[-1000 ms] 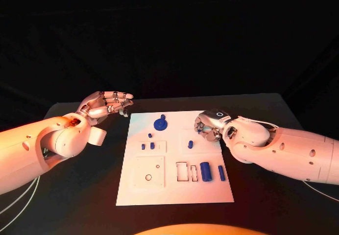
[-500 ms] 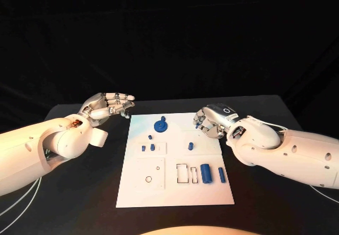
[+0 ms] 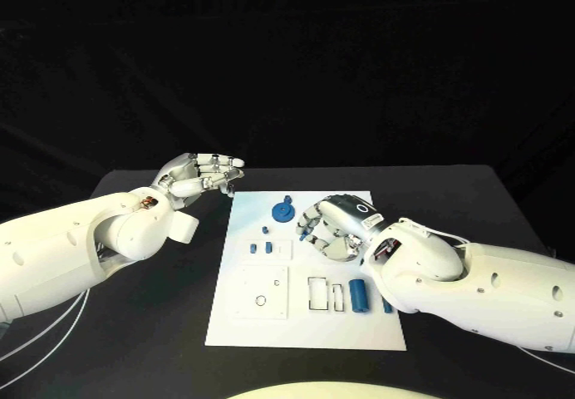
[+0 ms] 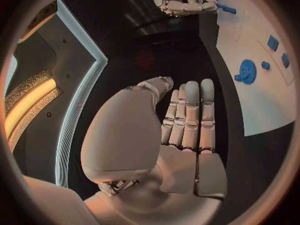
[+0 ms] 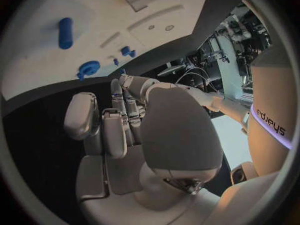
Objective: Assemble the parts on the task board
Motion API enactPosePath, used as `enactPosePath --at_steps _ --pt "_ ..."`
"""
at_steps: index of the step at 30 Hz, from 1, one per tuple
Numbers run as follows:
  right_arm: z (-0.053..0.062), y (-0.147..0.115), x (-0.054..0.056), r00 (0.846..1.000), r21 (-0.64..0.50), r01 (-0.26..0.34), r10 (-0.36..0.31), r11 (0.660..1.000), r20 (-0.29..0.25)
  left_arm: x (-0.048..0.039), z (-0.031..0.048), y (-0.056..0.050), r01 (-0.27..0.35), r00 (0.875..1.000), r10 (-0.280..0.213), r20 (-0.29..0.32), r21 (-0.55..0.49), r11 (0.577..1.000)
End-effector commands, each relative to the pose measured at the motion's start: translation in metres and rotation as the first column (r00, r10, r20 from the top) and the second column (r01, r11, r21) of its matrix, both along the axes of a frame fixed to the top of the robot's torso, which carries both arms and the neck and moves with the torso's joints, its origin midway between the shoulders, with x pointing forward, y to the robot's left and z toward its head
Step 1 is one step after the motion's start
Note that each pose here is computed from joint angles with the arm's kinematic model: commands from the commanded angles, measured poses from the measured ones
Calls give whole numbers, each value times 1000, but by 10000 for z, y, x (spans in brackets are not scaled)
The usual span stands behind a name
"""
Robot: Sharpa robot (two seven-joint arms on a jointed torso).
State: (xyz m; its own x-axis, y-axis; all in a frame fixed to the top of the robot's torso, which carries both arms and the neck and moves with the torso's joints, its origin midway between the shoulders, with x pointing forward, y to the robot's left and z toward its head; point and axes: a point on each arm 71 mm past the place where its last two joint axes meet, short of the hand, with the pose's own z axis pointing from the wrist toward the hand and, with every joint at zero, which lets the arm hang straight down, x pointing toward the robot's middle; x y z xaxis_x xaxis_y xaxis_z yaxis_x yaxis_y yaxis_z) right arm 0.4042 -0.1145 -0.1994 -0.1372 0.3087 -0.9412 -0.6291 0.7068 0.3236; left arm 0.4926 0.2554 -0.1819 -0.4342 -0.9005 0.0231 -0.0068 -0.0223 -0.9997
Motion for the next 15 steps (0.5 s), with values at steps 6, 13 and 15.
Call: enactPosePath --at_steps 6,13,15 --pt "-237 323 -140 993 -23 -97 95 995 -73 -6 22 -86 2 1000 -2 14 -19 1000" --pt "-407 484 -208 988 -48 -119 113 992 -105 -3 21 -142 7 1000 -6 16 -22 1000" --pt "-441 508 -217 988 -54 -117 111 992 -109 -2 21 -149 7 1000 -7 17 -22 1000"
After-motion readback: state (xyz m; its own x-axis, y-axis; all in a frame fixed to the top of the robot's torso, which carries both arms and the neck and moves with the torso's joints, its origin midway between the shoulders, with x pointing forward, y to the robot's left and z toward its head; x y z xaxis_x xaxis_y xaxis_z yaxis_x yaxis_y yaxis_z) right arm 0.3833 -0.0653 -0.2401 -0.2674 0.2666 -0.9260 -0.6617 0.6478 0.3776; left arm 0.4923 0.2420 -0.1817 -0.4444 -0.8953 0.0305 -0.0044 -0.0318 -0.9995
